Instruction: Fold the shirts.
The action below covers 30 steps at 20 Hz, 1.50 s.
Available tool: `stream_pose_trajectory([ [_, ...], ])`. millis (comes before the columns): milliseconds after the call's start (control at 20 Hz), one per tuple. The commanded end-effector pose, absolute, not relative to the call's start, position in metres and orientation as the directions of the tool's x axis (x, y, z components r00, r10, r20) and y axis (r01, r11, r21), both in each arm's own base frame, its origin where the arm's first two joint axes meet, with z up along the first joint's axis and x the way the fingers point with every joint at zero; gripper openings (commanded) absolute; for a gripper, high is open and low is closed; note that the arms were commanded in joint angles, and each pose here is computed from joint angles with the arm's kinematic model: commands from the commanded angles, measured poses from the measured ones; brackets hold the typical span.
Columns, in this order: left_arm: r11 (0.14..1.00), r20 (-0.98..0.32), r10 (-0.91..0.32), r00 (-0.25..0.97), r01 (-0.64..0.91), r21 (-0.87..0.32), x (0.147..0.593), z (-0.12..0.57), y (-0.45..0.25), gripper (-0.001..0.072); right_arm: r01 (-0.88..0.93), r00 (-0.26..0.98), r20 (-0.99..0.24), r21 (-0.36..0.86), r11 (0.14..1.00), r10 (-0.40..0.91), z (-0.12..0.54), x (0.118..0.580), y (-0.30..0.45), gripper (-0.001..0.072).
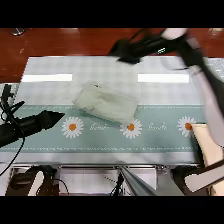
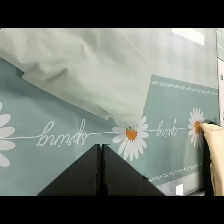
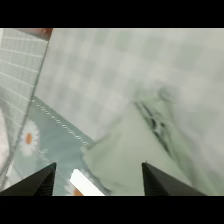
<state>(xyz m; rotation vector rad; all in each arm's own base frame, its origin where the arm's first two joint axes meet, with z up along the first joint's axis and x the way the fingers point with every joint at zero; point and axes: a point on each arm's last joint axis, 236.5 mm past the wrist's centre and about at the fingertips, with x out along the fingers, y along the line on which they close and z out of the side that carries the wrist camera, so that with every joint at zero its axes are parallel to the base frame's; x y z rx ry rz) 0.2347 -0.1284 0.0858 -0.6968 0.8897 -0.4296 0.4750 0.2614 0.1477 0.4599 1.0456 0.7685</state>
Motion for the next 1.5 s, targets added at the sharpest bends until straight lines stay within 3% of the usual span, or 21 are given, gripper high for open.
stream_pose_trajectory([
  [0, 0.706, -0.558, -0.606, 0.567, 0.061, -0.706, 0.235, 0.084, -0.128, 0.0020, -0.204, 0.337, -0.886, 0.261, 0.944, 0.318, 0.141, 0.426, 0.090, 0.0623],
  [100, 0.714, -0.558, -0.606, 0.566, 0.080, -0.695, 0.235, 0.084, -0.128, 0.0019, 0.046, 0.461, -0.884, 0.108, 0.993, 0.075, 0.130, 0.403, 0.015, 0.0623],
  [200, 0.715, -0.560, -0.608, 0.563, 0.082, -0.694, 0.234, 0.084, -0.129, 0.0019, 0.211, 0.561, -0.827, 0.180, 0.961, 0.032, 0.096, 0.370, 0.000, 0.0623],
  [300, 0.715, -0.561, -0.608, 0.562, 0.081, -0.695, 0.234, 0.083, -0.129, 0.0019, 0.278, 0.566, -0.807, 0.379, 0.883, 0.168, 0.032, 0.328, 0.037, 0.0623],
  [400, 0.715, -0.560, -0.608, 0.563, 0.080, -0.694, 0.234, 0.083, -0.128, 0.0019, 0.350, 0.501, -0.778, 0.582, 0.734, 0.379, -0.023, 0.292, 0.094, 0.0623],
  [500, 0.716, -0.559, -0.603, 0.569, 0.077, -0.694, 0.236, 0.083, -0.127, 0.0019, 0.343, 0.440, -0.732, 0.672, 0.656, 0.520, -0.048, 0.274, 0.138, 0.0622],
  [700, 0.714, -0.566, -0.602, 0.562, 0.062, -0.698, 0.239, 0.079, -0.127, 0.0019, 0.262, 0.295, -0.738, 0.674, 0.691, 0.608, -0.074, 0.282, 0.176, 0.0623],
  [850, 0.714, -0.567, -0.602, 0.563, 0.060, -0.698, 0.240, 0.079, -0.126, 0.0019, 0.228, 0.171, -0.695, 0.718, 0.658, 0.699, -0.083, 0.295, 0.204, 0.0623],
  [1150, 0.714, -0.564, -0.598, 0.569, 0.059, -0.697, 0.241, 0.080, -0.125, 0.0019, 0.210, 0.110, -0.670, 0.738, 0.641, 0.734, -0.099, 0.329, 0.239, 0.0619],
  [1200, 0.714, -0.564, -0.598, 0.569, 0.059, -0.697, 0.241, 0.080, -0.125, 0.0019, 0.192, 0.100, -0.667, 0.741, 0.643, 0.739, -0.098, 0.332, 0.247, 0.0589],
  [1250, 0.714, -0.564, -0.598, 0.569, 0.059, -0.697, 0.241, 0.080, -0.125, 0.0019, 0.159, 0.083, -0.660, 0.748, 0.644, 0.746, -0.095, 0.333, 0.257, 0.0375],
  [1300, 0.714, -0.564, -0.598, 0.569, 0.059, -0.697, 0.241, 0.080, -0.125, 0.0019, 0.104, 0.068, -0.652, 0.758, 0.644, 0.755, -0.090, 0.334, 0.265, 0.0085],
  [1350, 0.714, -0.564, -0.598, 0.569, 0.059, -0.697, 0.241, 0.080, -0.125, 0.0019, 0.050, 0.049, -0.645, 0.764, 0.643, 0.762, -0.082, 0.333, 0.272, 0.0028],
  [1450, 0.714, -0.564, -0.598, 0.569, 0.059, -0.697, 0.241, 0.080, -0.125, 0.0019, -0.057, -0.028, -0.641, 0.767, 0.639, 0.767, -0.061, 0.328, 0.280, 0.0028],
])
